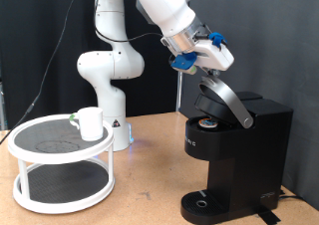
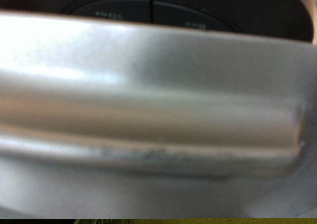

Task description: Make a cup of coffee with the keurig machine

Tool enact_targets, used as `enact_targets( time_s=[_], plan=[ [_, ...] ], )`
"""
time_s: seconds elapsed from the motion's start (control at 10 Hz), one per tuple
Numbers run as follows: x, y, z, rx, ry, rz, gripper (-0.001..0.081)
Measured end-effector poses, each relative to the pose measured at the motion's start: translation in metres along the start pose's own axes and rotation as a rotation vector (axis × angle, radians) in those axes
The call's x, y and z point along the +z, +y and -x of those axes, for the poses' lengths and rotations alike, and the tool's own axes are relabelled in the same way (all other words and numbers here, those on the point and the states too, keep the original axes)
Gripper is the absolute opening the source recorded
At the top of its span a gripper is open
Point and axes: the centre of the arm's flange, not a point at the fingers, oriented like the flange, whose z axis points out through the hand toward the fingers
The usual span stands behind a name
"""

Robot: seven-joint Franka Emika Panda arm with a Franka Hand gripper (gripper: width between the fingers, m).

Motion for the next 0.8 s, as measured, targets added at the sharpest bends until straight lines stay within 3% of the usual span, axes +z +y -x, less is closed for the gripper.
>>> enact_targets(
  time_s=[0.8],
  plan=[
    [-0.002, -0.011, -0.021, 0.008, 0.057, -0.033, 0.0005]
  ],
)
